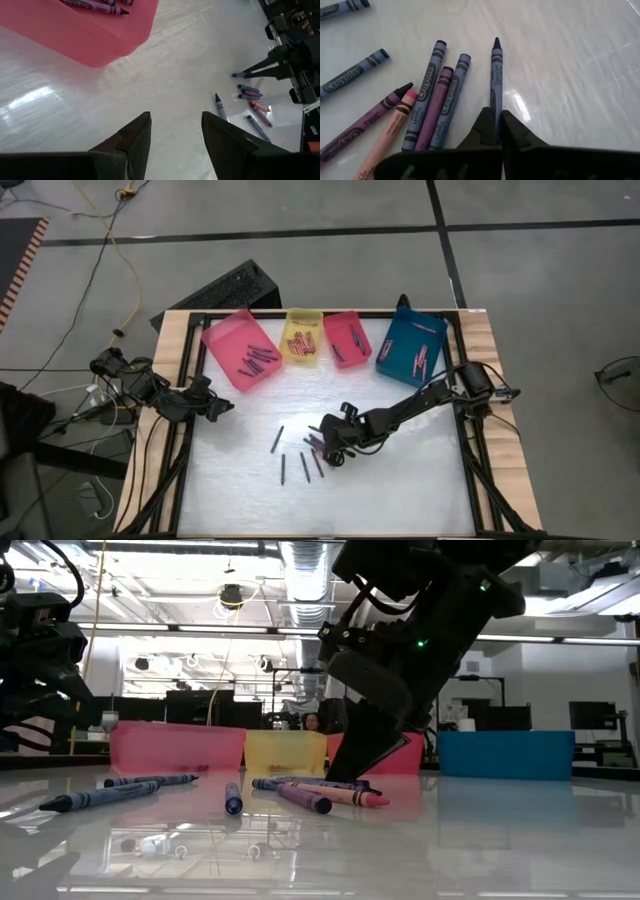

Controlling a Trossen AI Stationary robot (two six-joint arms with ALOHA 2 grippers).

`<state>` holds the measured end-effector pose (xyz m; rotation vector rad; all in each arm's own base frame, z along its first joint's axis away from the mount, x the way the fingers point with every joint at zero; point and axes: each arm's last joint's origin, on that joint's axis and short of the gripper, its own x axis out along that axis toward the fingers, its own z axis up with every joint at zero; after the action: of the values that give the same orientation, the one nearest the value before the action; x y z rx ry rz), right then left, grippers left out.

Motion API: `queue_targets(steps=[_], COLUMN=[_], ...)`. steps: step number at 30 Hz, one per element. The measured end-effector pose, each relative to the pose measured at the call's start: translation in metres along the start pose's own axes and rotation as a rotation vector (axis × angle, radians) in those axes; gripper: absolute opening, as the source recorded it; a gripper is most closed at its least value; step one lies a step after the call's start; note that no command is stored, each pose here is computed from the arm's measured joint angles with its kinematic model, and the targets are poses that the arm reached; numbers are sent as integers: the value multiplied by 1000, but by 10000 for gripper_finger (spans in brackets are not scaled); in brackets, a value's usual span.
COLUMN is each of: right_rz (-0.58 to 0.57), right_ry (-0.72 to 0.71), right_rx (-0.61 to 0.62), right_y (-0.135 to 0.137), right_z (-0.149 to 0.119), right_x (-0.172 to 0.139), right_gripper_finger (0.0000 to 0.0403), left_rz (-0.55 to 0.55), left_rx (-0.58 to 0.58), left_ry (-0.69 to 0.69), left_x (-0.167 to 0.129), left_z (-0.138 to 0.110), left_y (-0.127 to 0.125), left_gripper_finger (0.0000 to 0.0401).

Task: Sort crayons
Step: Put the blue crayon into the red bin

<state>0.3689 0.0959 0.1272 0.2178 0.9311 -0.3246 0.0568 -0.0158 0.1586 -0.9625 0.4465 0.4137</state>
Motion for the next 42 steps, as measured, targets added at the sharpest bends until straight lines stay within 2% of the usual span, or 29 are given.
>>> queue_targets(steps=[8, 20, 26, 32, 36, 42], right_rz=[40, -1, -15, -26, -33, -112], right_ry=[-43, -146, -167, -226, -295, -404], right_rx=[51, 129, 161, 197, 210, 239], right_y=[2, -14, -25, -44, -62, -98], right_z=[7, 29, 38, 56, 73, 96], right_x=[-8, -29, -28, -34, -51, -84], right_gripper_finger=[3, 3, 3, 3, 3, 4], left_rz=[0, 0, 0, 0, 1, 0], left_rx=[0, 0, 0, 0, 0, 0], left_ry=[0, -1, -1, -1, -1, 0], left_x=[0, 0, 0, 0, 0, 0], left_z=[0, 0, 0, 0, 0, 0], left_y=[0, 0, 0, 0, 0, 0], left_gripper_finger=[165, 165, 165, 165, 165, 165])
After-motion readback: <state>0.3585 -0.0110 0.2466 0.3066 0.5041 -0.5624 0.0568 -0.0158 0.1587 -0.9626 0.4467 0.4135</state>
